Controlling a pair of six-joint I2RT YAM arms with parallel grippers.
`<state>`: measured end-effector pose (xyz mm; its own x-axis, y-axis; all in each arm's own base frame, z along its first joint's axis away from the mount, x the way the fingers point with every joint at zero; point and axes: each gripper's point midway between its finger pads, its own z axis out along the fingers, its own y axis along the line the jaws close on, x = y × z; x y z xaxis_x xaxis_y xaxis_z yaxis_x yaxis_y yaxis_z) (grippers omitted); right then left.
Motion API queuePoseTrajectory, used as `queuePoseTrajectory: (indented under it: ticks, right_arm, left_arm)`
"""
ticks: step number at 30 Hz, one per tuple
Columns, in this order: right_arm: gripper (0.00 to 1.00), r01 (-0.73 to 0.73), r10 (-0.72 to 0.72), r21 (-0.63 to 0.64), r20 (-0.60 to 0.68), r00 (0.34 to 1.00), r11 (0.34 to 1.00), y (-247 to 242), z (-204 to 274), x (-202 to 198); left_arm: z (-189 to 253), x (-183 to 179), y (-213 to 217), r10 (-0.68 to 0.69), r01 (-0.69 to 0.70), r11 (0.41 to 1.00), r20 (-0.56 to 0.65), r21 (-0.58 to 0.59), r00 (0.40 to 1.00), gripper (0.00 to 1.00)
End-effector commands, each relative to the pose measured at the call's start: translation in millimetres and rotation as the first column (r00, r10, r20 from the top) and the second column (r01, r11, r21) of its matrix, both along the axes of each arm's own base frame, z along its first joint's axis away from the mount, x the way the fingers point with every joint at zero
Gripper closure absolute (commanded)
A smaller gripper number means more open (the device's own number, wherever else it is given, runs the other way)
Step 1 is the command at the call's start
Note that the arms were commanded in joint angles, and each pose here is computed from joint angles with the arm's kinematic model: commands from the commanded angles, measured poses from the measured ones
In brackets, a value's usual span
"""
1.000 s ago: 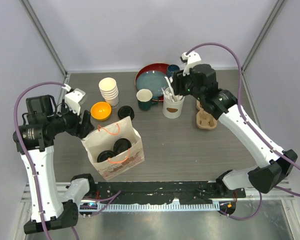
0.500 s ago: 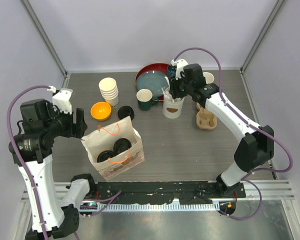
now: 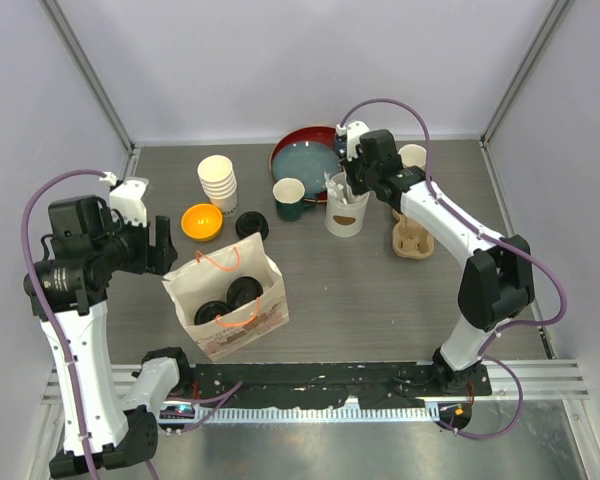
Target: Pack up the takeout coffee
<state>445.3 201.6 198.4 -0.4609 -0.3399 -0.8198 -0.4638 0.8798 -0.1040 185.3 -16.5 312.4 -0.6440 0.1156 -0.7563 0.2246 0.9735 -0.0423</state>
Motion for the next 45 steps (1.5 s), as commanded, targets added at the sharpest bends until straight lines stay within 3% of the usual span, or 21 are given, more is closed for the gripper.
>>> queuePoseTrajectory:
  ticks: [1, 3, 10, 21, 29, 45]
  right_arm:
    - [0.93, 0.016, -0.018, 0.015, 0.146, 0.989, 1.0, -3.3, 48.3, 12.6]
    - [0.99, 0.015, -0.019, 0.021, 0.176, 0.984, 1.0, -5.8, 63.8, 8.0]
    - [0.99, 0.009, -0.021, 0.045, 0.274, 0.962, 0.999, -18.3, 116.7, -12.5]
    - [0.99, 0.034, -0.047, 0.047, 0.315, 0.948, 0.998, -25.2, 142.2, -13.9]
    - [0.99, 0.035, -0.034, -0.004, 0.199, 0.979, 0.999, -22.1, 88.6, -9.8]
    - [0.99, -0.018, 0.018, 0.005, 0.095, 0.995, 1.0, -2.0, 45.0, 0.6]
  left_arm:
    - [2.9, 1.2, -3.5, -0.018, 0.018, 1.0, 0.02, -0.01, 1.0, 0.25]
    - [2.1, 1.1, -4.8, -0.025, 0.025, 1.0, 0.018, -0.013, 1.0, 0.25]
    - [0.4, 0.0, -7.6, -0.038, 0.038, 0.999, 0.013, -0.023, 0.999, 0.25]
    - [-1.5, -2.5, -7.9, -0.054, 0.054, 0.998, 0.004, -0.014, 0.999, 0.25]
    - [-4.0, -1.4, -8.1, -0.06, 0.06, 0.998, 0.003, -0.013, 0.998, 0.25]
    - [-6.9, -3.4, -6.5, -0.059, 0.059, 0.998, -0.009, -0.003, 0.998, 0.25]
